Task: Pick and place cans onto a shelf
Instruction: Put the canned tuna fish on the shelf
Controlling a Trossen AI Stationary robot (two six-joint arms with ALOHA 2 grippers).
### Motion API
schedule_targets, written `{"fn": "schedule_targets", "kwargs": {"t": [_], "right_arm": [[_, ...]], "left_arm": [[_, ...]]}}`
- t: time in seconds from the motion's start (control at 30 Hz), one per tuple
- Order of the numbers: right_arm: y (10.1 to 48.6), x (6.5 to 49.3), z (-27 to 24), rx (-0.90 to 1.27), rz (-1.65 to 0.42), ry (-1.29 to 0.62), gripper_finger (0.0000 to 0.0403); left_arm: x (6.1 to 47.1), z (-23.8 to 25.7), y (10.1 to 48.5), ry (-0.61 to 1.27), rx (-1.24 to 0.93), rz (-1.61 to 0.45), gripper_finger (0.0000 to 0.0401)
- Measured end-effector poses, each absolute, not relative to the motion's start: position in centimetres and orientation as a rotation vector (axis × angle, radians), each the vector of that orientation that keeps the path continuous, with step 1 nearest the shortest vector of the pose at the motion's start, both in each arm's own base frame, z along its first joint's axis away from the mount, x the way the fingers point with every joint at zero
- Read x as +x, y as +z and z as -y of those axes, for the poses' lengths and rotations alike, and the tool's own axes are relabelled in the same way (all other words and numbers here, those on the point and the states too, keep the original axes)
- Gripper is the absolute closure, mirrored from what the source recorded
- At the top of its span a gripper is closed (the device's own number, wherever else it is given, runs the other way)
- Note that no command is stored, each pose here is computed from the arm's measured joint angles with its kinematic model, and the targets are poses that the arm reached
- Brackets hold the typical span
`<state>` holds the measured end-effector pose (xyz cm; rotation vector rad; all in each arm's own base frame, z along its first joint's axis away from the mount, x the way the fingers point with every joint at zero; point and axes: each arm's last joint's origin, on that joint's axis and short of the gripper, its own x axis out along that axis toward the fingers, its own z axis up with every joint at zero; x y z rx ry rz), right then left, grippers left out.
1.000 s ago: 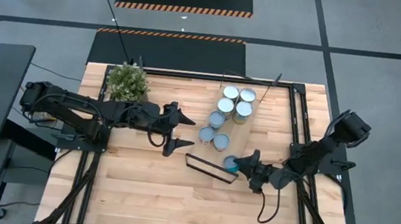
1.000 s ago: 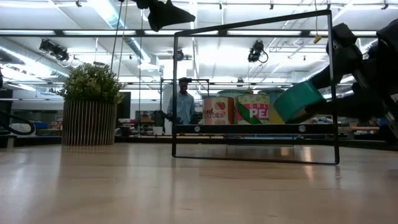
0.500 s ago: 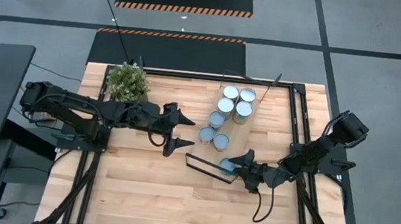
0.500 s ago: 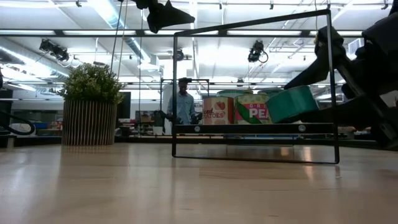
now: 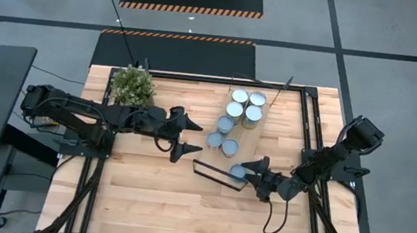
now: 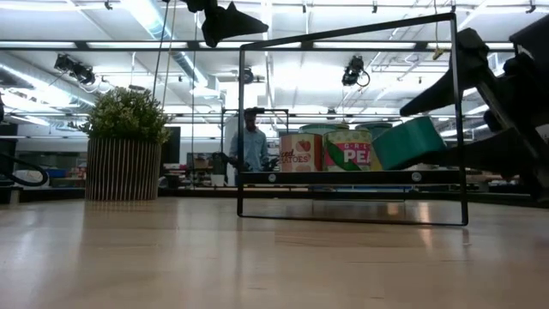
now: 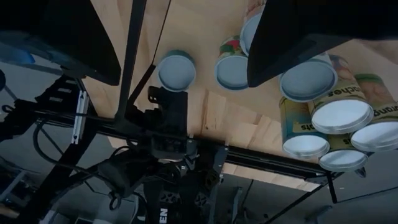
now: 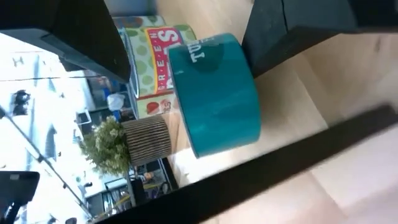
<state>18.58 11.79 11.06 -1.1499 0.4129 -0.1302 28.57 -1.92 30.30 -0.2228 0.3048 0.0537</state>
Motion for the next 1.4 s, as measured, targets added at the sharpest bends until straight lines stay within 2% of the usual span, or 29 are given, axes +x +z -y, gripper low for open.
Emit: {"fn": "schedule_targets", "kwargs": {"t": [0.37,0.6,0.87,1.03,1.4], "right_arm": [[11.8,21.1,-10.4,-1.063,-0.418,-0.096,0.0095],[11.5,20.6,-10.7,-1.123,-0.468,-0.148,0.0095],[11.0,19.8,-11.4,-1.054,-0.521,-0.157,0.0095],[12.0,20.4,-11.9,-1.020,-0.536,-0.102,0.0097],[14.0,20.6,-11.2,-0.990,-0.584,-0.057,0.0127]], "left_arm": [[28.6,1.9,30.3,0.054,-0.223,-0.307,0.0046],[28.5,2.1,30.1,0.051,-0.228,-0.330,0.0046],[28.4,2.3,30.0,0.055,-0.270,-0.342,0.0046],[28.4,2.3,29.9,0.055,-0.269,-0.346,0.0046],[28.4,2.2,29.9,0.057,-0.268,-0.349,0.0046]]}}
